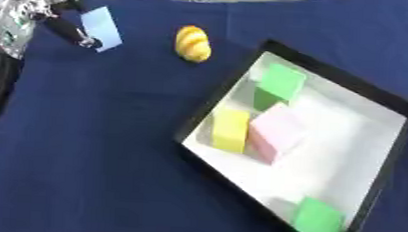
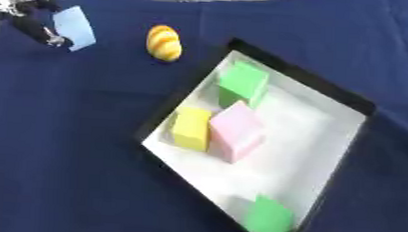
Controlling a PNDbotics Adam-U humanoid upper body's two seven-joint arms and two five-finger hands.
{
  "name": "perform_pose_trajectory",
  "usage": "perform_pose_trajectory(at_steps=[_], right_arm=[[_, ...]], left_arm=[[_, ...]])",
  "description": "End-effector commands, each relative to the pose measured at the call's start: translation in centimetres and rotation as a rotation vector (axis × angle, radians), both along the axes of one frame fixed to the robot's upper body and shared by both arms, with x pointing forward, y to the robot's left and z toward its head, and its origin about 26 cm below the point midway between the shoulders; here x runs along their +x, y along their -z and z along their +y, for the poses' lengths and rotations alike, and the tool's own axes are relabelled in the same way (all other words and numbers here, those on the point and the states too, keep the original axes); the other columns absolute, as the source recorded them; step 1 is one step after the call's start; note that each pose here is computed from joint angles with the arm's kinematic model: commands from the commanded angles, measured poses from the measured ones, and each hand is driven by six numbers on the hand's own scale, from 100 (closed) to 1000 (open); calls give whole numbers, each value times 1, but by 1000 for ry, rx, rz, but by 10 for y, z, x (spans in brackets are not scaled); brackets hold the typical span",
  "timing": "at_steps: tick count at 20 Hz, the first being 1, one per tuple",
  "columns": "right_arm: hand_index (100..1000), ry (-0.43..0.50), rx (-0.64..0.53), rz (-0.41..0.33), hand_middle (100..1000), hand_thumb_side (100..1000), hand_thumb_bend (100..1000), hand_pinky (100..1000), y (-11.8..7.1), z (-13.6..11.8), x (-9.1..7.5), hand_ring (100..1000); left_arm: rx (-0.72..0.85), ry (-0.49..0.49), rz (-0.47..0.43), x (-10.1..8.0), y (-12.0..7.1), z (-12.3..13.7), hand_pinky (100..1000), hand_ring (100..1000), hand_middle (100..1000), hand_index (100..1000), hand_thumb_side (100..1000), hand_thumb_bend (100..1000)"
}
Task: Pick up objects on the table and place them in the box.
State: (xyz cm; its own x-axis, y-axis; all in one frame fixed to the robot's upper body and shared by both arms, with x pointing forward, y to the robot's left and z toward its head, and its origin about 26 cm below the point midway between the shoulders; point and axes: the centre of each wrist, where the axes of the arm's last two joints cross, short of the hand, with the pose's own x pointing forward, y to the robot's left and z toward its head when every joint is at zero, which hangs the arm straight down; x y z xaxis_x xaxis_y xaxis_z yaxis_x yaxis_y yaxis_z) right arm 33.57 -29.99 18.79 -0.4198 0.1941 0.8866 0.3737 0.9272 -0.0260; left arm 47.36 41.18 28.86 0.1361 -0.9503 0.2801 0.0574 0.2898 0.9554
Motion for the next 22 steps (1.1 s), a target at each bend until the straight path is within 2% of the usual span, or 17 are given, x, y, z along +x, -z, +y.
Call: perform_pose_trajectory(at_steps=[1, 3, 6, 7, 8, 10, 17, 20, 22], right_arm=[[802, -7, -7, -20, 709, 529, 119, 793, -7, -1, 0, 766], [802, -6, -6, -18, 709, 529, 118, 793, -7, -1, 0, 766], [802, -7, -5, -16, 709, 529, 116, 793, -6, -1, 0, 766], [802, -7, -4, -16, 709, 530, 115, 793, -6, -1, 0, 766], [802, -8, -4, -15, 709, 530, 114, 793, -6, -1, 0, 766], [802, -7, -4, -12, 710, 530, 113, 793, -5, -1, 0, 766], [803, -5, -8, -5, 710, 528, 108, 794, -3, -3, 0, 767], [803, 8, -10, -6, 710, 527, 105, 794, -2, -7, -1, 767], [803, 11, -12, -9, 711, 526, 102, 795, -3, -8, -1, 767]], left_arm=[[1, -29, -28, -7, -13, 14, 911, 910, 786, 849, 229, 502], [1, -30, -24, -6, -12, 13, 899, 877, 756, 827, 208, 475], [6, -21, -33, -6, -11, 11, 851, 774, 624, 729, 100, 396], [11, -20, -41, -6, -12, 11, 807, 712, 554, 660, 100, 393], [19, -18, -49, -5, -12, 10, 804, 706, 547, 653, 100, 392], [33, -14, -80, -6, -17, 7, 773, 642, 482, 576, 100, 385], [80, 61, -161, -9, -42, -5, 757, 605, 449, 531, 100, 368], [122, 181, -215, -16, -64, -22, 758, 606, 452, 532, 100, 370], [169, 297, -258, -22, -82, -42, 758, 609, 455, 530, 100, 388]])
